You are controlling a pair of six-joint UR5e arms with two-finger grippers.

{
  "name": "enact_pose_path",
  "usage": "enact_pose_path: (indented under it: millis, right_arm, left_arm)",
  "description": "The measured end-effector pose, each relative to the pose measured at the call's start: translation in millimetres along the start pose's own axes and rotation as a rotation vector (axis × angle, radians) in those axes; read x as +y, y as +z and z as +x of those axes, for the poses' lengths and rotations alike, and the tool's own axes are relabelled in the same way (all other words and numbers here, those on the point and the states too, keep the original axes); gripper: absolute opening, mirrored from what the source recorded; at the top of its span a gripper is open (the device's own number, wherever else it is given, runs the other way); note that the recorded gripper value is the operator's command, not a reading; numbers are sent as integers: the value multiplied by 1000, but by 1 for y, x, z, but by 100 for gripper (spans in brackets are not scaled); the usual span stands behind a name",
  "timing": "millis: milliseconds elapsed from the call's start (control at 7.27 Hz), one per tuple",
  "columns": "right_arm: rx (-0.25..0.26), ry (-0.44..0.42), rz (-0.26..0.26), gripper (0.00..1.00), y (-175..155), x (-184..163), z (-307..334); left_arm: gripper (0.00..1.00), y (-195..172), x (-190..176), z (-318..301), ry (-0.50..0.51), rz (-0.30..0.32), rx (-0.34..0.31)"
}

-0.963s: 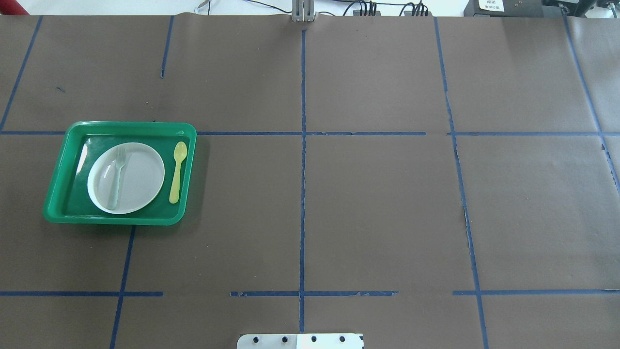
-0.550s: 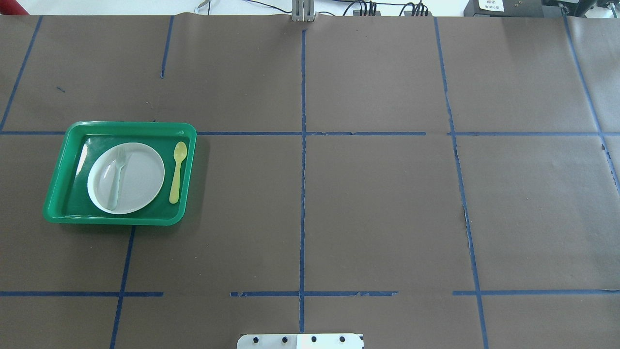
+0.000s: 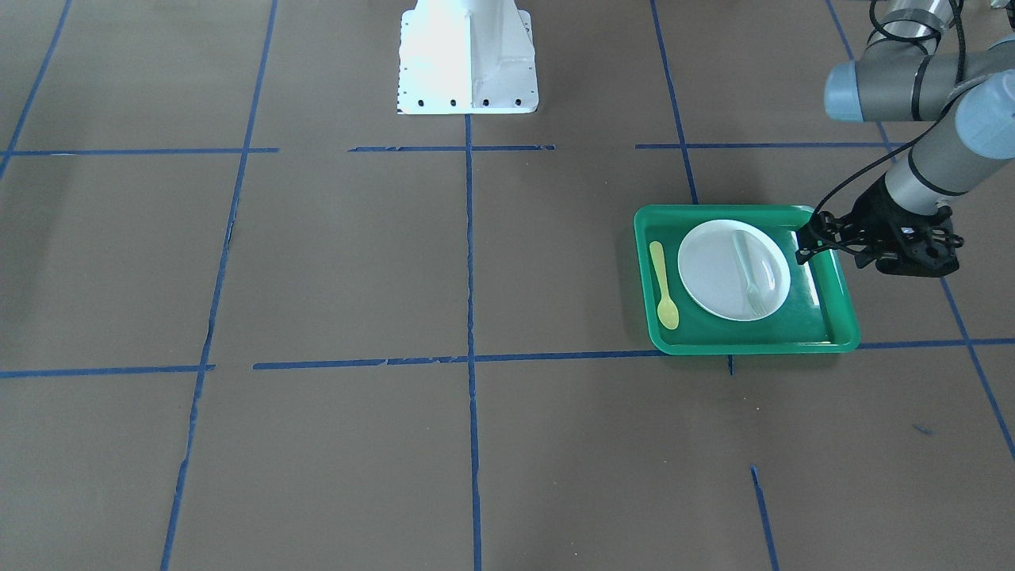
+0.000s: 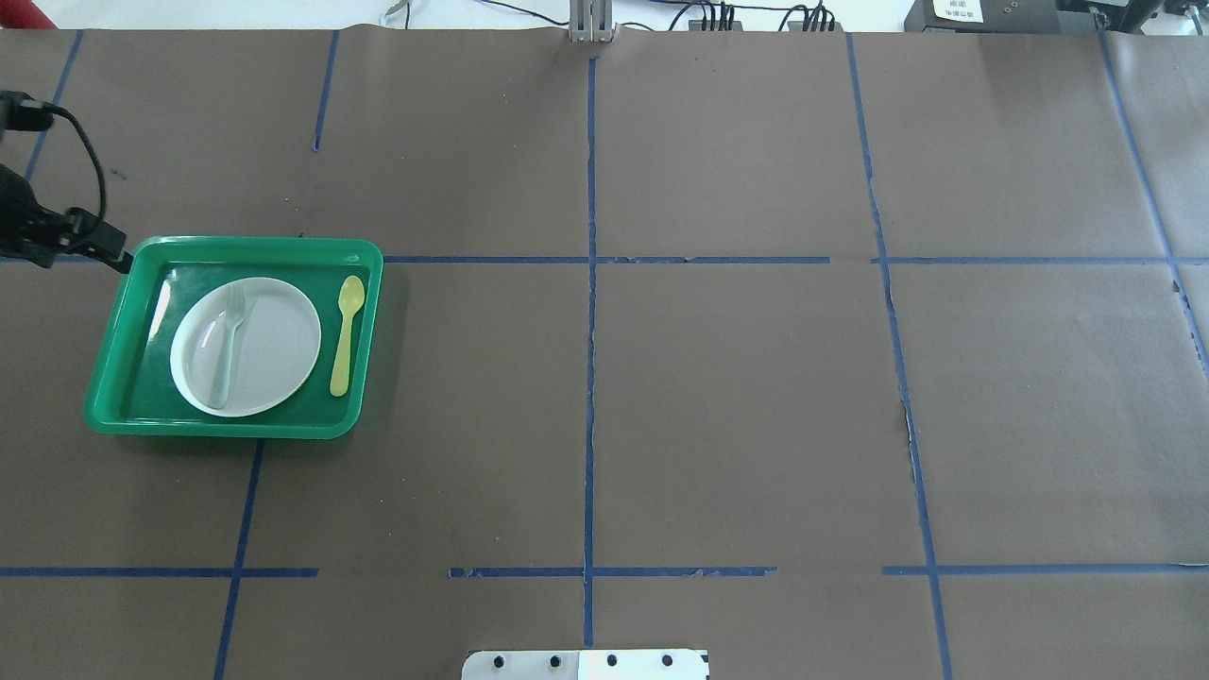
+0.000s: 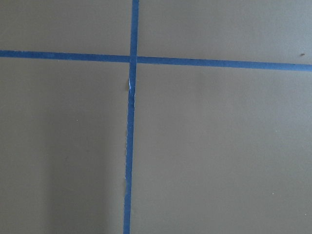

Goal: Place fork
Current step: 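Move the left gripper over the white plate toward the pale green fork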

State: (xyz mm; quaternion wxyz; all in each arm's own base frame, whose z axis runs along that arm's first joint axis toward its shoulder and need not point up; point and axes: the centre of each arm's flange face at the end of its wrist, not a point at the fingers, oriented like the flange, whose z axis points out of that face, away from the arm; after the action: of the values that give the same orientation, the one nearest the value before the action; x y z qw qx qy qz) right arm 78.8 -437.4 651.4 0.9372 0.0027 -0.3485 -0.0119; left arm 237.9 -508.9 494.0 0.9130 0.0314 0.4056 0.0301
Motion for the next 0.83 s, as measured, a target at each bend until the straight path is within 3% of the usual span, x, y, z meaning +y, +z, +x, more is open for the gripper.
enact_pose_path:
  millis: [550,688,825]
  right_arm:
    - [0,0,0,100,0,0,0]
    - [0,0,0,100,0,0,0]
    - [0,1,0,100,0,0,0]
  left_arm:
    - [90,60,23,43,-29,-59,17]
    - [84,68,21,50,-30,-66,18]
    - [70,73,16,56,-29,-70,18]
